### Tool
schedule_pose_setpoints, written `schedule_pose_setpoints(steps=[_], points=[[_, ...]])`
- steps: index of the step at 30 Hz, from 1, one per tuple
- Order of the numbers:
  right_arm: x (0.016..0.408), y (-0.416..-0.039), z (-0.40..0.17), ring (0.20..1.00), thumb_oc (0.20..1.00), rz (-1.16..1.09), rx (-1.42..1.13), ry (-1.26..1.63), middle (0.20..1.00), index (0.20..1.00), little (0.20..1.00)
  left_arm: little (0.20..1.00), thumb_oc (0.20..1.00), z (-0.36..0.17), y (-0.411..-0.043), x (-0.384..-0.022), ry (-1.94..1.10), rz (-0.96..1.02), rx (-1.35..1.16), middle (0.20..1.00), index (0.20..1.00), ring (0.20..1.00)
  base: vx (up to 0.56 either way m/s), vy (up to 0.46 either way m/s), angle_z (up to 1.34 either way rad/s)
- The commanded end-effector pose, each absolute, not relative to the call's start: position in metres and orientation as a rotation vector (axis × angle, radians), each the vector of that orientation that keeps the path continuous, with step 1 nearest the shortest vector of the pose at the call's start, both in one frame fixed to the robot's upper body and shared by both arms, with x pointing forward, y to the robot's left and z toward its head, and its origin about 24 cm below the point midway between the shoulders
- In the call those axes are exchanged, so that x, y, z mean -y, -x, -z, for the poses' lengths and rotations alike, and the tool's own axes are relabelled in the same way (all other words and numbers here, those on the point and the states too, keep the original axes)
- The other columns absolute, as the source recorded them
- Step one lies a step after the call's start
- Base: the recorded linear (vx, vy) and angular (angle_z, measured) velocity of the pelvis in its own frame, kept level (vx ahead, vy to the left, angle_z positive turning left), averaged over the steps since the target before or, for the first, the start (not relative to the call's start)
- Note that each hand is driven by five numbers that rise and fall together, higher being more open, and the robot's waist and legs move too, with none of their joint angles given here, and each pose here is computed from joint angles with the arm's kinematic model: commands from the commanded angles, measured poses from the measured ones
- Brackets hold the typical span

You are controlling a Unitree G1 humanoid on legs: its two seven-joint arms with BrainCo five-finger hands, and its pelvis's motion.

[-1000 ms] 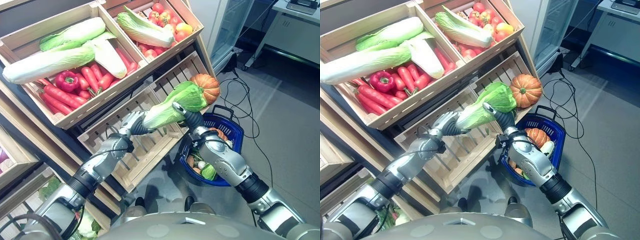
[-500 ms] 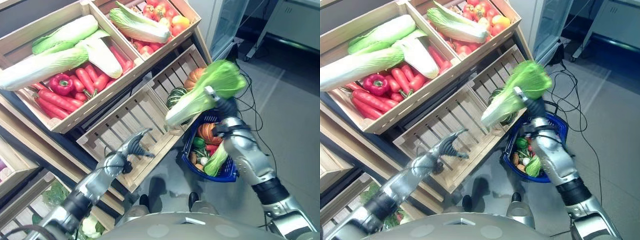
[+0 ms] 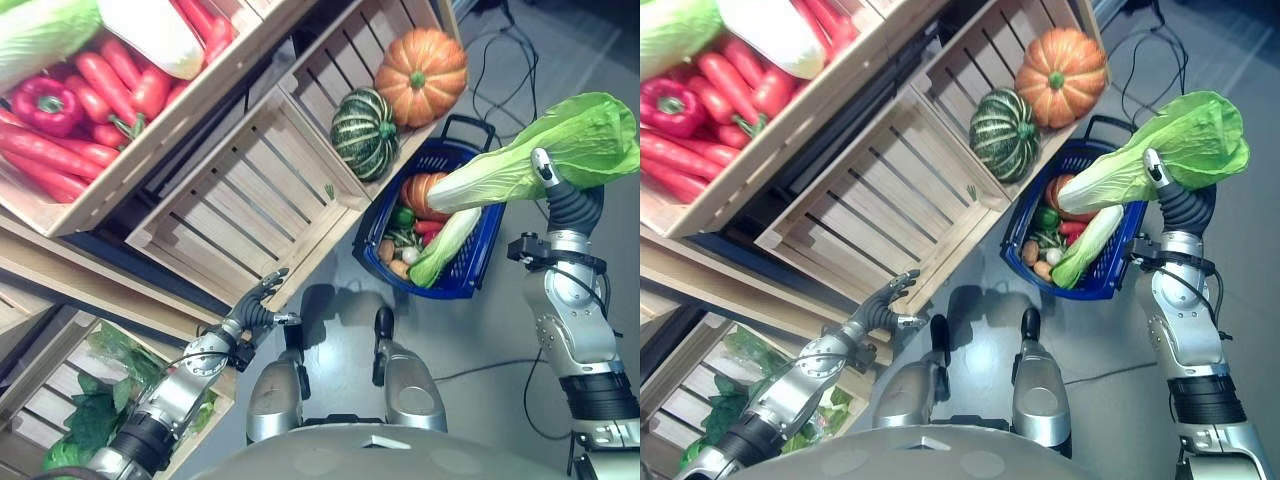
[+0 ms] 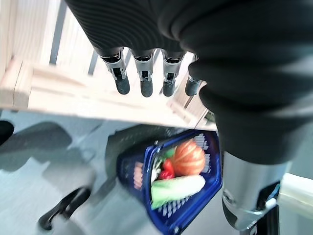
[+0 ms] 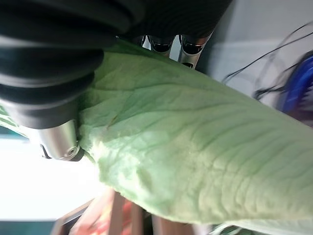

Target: Pick up fruits and vegetables into the basket

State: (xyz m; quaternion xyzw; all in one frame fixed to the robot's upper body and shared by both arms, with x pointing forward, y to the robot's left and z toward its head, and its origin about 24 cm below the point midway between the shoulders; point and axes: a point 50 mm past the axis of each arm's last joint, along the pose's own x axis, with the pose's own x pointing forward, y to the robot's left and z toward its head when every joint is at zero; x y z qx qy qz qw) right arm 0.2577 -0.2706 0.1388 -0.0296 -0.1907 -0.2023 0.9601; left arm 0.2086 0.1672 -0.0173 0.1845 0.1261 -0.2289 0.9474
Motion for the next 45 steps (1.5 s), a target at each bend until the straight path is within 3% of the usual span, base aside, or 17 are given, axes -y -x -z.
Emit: schedule_pose_setpoints(steps=[1, 24, 41, 42, 43, 45], points=[[0.281, -0.262, -0.165, 0.200, 0.200, 0.457, 0.519, 0.095, 0.200, 0.200, 0.200, 1.000, 1.000, 0.004, -0.212, -0.159, -0.347, 0.537, -0.166, 1.000, 1.000, 1.000, -0.06, 0.034, -0.01], [0.365, -0.333, -0.155, 0.200, 0.200, 0.727, 0.043, 0.173, 0.200, 0.200, 0.200, 1.000, 1.000, 0.003, -0.225, -0.116, -0.360, 0.776, -0.196, 1.000, 1.000, 1.000, -0.03, -0.013, 0.05], [0.403, -0.324, -0.167, 0.200, 0.200, 0.922, -0.069, 0.089, 0.200, 0.200, 0.200, 1.000, 1.000, 0.020, -0.206, -0.114, -0.392, 0.774, -0.191, 1.000, 1.000, 1.000, 0.01, -0.081, 0.07], [0.406, -0.322, -0.161, 0.784, 0.784, 0.939, -0.123, 0.059, 0.784, 0.784, 0.784, 1.000, 1.000, 0.022, -0.205, -0.113, -0.401, 0.772, -0.188, 1.000, 1.000, 1.000, -0.02, -0.043, 0.04], [0.407, -0.321, -0.160, 1.000, 1.000, 0.961, -0.131, 0.038, 1.000, 1.000, 1.000, 1.000, 1.000, 0.022, -0.204, -0.113, -0.402, 0.770, -0.187, 1.000, 1.000, 1.000, -0.03, -0.051, 0.05], [0.408, -0.320, -0.157, 1.000, 1.000, 0.961, -0.139, -0.026, 1.000, 1.000, 1.000, 1.000, 1.000, 0.024, -0.202, -0.113, -0.404, 0.772, -0.187, 1.000, 1.000, 1.000, -0.02, -0.028, 0.04]])
